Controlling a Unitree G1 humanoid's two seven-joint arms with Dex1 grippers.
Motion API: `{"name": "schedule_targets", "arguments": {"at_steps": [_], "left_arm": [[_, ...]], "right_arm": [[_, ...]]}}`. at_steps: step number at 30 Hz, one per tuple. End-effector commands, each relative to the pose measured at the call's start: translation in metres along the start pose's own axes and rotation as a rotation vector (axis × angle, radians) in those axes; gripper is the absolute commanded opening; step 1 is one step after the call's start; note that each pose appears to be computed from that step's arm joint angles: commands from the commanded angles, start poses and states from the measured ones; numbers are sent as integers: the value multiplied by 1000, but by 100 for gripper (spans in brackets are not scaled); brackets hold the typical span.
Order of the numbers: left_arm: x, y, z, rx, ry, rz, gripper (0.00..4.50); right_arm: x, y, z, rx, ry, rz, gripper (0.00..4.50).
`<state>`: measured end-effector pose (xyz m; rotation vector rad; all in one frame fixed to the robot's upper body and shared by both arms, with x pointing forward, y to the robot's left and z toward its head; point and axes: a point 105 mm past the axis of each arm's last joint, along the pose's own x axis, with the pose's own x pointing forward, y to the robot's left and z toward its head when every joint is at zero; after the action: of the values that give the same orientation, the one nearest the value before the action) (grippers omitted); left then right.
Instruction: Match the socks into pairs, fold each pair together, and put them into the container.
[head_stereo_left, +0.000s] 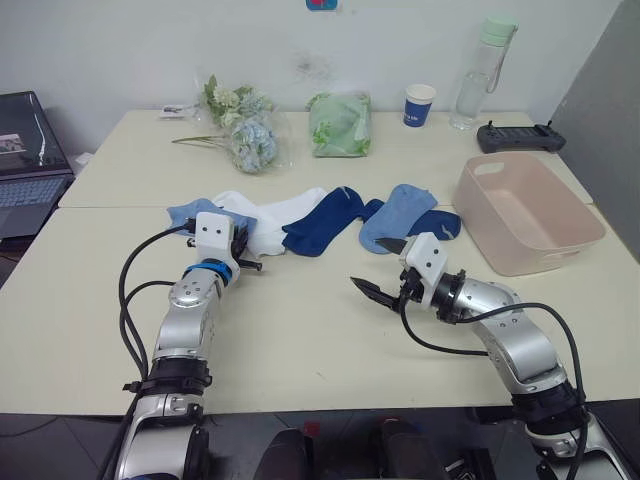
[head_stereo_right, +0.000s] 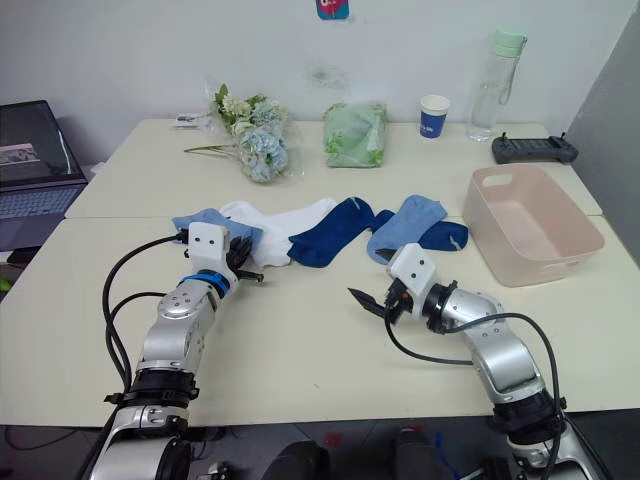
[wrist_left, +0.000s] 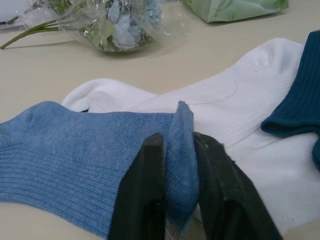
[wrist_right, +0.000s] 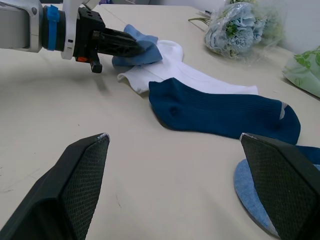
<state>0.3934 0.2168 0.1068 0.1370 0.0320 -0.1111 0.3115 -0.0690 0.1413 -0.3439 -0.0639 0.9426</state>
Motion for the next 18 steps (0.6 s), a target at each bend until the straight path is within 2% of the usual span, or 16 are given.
{"name": "schedule_targets", "arguments": {"at_steps": [1,6,9,12,15,18], "left_arm": [[-8,12,14,-12,-59,31,7],[-26,17,17,3,-45,-21,7],[-44,3,29,-42,-53,-168,7],[-70,-34,36,-79,-14,-417,7],[-96,-82,41,-129,48,-683,7],[-104,-114,42,-199,101,-818,7]], "right_arm": [[-4,-6,14,-41,-43,-29,450],[-5,-8,14,-38,-42,-36,450],[-7,-9,12,-34,-38,-36,450],[-8,-12,10,-32,-35,-37,450],[-12,-20,8,-36,-25,-51,450],[-15,-29,6,-43,-16,-74,450]]}}
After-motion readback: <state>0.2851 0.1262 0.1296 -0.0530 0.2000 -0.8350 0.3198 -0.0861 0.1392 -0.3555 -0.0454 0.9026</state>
